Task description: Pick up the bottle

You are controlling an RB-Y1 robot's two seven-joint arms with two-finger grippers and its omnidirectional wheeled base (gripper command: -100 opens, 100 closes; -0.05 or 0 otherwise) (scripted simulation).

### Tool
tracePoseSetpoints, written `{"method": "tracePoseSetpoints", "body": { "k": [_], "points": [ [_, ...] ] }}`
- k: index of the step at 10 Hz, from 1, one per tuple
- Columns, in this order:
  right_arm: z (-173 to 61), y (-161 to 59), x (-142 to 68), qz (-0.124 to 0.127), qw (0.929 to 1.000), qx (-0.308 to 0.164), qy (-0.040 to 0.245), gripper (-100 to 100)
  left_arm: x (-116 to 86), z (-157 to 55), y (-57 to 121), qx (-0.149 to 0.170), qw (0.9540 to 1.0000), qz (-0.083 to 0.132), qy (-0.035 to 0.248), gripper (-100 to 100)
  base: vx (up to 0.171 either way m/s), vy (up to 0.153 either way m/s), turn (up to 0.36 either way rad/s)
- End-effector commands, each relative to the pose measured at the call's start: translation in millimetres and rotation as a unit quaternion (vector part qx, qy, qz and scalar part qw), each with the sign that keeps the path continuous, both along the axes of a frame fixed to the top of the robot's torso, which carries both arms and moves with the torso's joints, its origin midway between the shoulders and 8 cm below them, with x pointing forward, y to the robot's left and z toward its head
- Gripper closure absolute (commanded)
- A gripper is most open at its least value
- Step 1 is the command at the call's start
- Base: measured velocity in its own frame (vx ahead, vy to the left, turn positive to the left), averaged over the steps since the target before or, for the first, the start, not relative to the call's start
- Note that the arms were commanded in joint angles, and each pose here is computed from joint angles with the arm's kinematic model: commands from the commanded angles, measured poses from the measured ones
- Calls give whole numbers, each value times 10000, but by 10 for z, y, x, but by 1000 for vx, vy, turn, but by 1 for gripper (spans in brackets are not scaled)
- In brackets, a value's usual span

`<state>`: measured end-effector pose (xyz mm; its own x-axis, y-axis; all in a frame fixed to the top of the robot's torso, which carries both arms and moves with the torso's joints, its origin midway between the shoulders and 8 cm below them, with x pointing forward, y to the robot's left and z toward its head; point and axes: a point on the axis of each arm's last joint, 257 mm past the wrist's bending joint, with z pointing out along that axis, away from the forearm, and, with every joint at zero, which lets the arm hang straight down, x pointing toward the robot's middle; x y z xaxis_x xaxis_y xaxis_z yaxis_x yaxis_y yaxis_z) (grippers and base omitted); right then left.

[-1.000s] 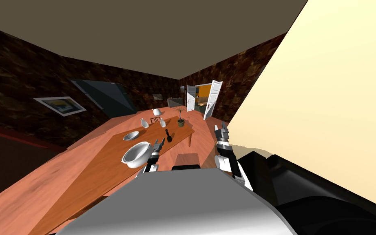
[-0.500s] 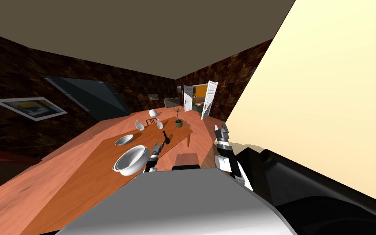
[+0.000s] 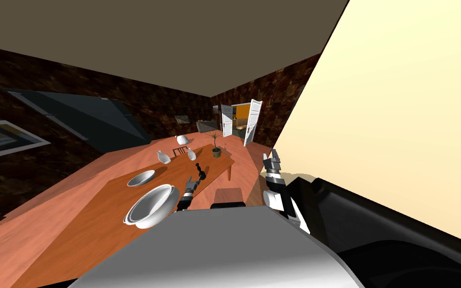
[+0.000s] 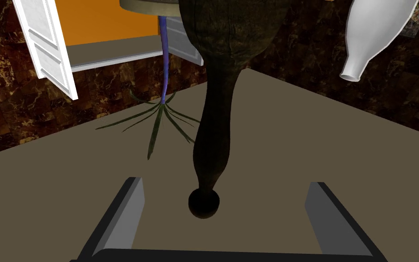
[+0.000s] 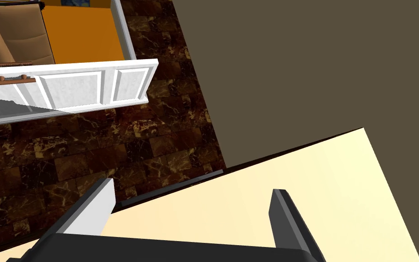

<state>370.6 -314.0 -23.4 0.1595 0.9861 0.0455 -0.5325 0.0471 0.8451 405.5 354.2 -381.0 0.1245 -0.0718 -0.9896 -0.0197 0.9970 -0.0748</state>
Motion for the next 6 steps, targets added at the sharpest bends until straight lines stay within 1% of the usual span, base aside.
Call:
{"method": "tracePoseSetpoints", "body": {
  "k": [1,4,5,6],
  "points": [
    [0,0,0,0,10000,0,0,0,-53,-80,30,149,9998,19,112,-100,38,12,-69],
    [0,0,0,0,10000,0,0,0,-126,-196,76,412,9987,43,285,-100,64,21,-127],
    [0,0,0,0,10000,0,0,0,-134,-219,87,498,9982,47,325,-100,107,24,-109],
    [0,0,0,0,10000,0,1,0,-121,-203,90,439,9986,45,301,-100,55,10,-17]
  ]
}}
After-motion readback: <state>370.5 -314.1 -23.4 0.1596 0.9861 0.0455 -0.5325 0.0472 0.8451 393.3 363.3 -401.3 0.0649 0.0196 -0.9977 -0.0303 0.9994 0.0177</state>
